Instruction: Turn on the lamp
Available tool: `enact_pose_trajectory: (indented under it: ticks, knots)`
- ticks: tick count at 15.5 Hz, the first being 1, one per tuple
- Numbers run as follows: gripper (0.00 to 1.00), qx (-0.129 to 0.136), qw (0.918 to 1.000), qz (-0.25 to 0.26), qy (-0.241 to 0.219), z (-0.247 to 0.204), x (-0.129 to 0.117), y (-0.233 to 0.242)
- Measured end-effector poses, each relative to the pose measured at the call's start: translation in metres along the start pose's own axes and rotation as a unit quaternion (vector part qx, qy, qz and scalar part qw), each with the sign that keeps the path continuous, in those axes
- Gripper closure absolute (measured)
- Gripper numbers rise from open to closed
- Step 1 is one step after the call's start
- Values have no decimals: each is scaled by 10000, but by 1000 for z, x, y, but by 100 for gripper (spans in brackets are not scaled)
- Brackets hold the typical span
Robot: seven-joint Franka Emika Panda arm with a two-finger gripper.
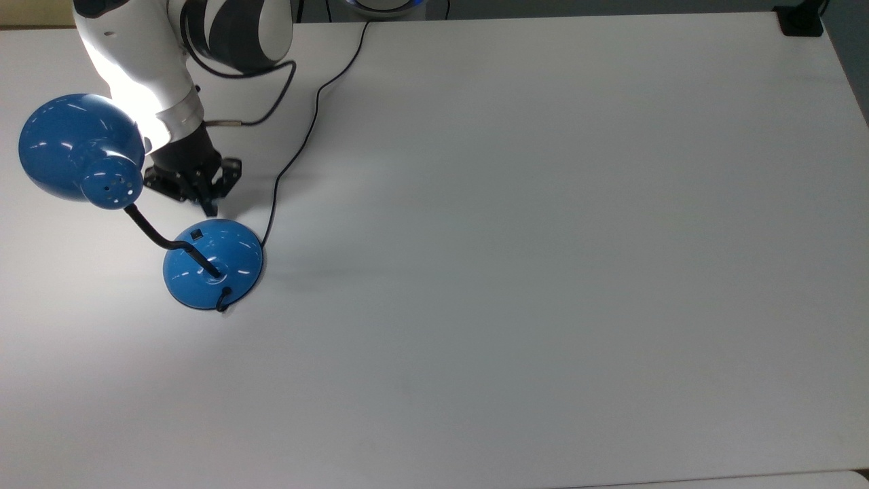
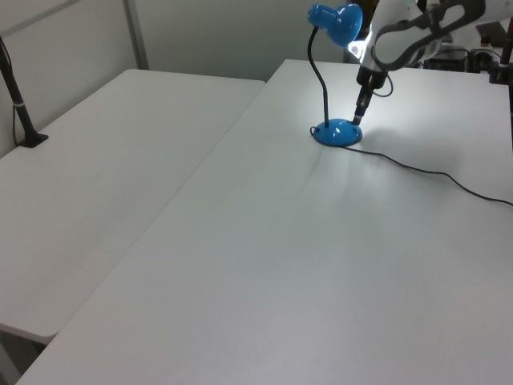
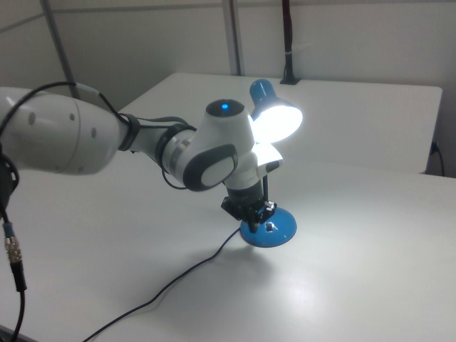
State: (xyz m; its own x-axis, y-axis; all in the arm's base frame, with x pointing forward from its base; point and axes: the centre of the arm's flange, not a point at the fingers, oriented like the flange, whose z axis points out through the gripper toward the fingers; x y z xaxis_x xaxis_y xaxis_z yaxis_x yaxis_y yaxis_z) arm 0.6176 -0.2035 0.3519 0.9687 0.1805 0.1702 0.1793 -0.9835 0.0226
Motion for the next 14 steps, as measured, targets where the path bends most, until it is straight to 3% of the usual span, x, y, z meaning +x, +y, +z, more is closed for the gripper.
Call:
enact_pose_trajectory:
  ticks: [3, 6, 8, 14]
  knots:
    - [99, 152, 9952, -406, -876, -25, -19, -7]
    - [96, 363, 9895, -590, -1268, -51, -32, -15]
    - [81, 437, 9877, -590, -1381, -72, -37, -20]
    - [20, 592, 9871, -470, -1409, -159, -31, -43]
